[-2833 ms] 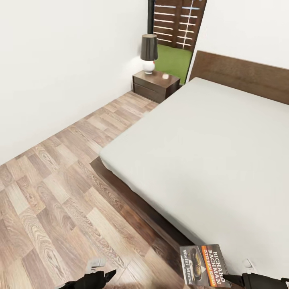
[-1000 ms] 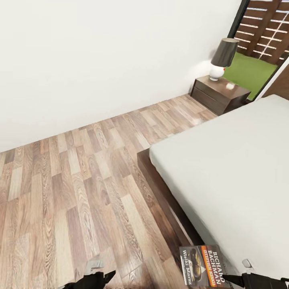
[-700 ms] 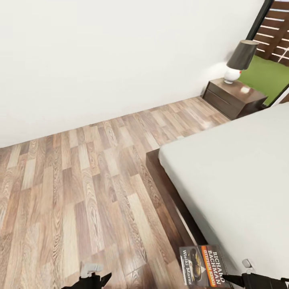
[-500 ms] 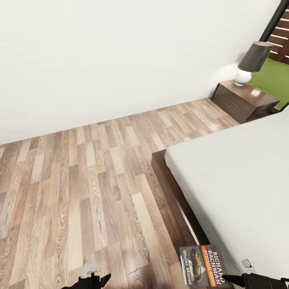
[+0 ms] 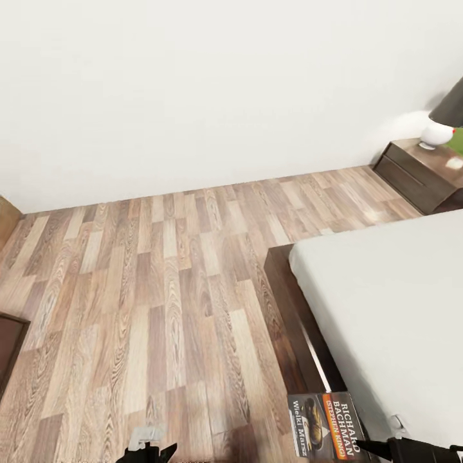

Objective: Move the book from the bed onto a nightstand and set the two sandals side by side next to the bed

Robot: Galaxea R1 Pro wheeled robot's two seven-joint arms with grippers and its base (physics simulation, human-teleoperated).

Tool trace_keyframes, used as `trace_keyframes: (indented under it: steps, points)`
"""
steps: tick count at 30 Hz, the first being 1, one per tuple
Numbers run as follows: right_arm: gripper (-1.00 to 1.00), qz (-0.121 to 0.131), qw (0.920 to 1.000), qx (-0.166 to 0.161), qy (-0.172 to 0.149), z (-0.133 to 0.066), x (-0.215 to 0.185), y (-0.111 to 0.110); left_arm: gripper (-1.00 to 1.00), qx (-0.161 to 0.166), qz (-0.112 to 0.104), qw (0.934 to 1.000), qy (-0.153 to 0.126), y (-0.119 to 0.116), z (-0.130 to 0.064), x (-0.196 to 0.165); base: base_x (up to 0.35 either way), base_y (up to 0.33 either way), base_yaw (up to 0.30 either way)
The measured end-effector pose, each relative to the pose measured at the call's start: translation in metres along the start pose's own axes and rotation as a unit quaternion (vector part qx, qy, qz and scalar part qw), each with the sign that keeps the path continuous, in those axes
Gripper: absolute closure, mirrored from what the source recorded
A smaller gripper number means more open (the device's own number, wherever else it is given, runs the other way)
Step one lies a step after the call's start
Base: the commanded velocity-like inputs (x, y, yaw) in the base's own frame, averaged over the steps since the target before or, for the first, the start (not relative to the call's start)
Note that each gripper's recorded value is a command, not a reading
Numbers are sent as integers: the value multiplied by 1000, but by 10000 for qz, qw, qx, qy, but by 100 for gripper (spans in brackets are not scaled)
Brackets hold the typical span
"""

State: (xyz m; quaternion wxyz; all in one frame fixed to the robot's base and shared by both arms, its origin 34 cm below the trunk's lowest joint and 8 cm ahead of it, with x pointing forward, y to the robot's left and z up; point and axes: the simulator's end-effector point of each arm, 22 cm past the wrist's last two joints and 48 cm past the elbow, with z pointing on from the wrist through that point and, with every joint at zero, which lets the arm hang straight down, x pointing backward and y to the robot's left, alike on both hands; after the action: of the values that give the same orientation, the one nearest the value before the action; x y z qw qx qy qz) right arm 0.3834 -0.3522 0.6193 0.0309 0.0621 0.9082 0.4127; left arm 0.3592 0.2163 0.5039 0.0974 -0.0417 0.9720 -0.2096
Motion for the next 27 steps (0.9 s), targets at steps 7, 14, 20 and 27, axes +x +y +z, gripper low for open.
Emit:
trace_keyframes:
  steps: [7,14,20,27]
  points:
    - [100,5,10000,5,3,0,0,0,-100,17,-3,10000,8,-2,1,1,0,0,292]
    - [100,14,10000,-24,3,3,1,2,-100,19,-2,10000,9,-3,1,1,0,0,292]
    - [100,13,10000,-23,3,3,1,2,-100,19,-2,10000,9,-3,1,1,0,0,292]
    - [100,15,10000,-25,3,4,1,2,-100,19,-2,10000,9,-3,1,1,0,0,292]
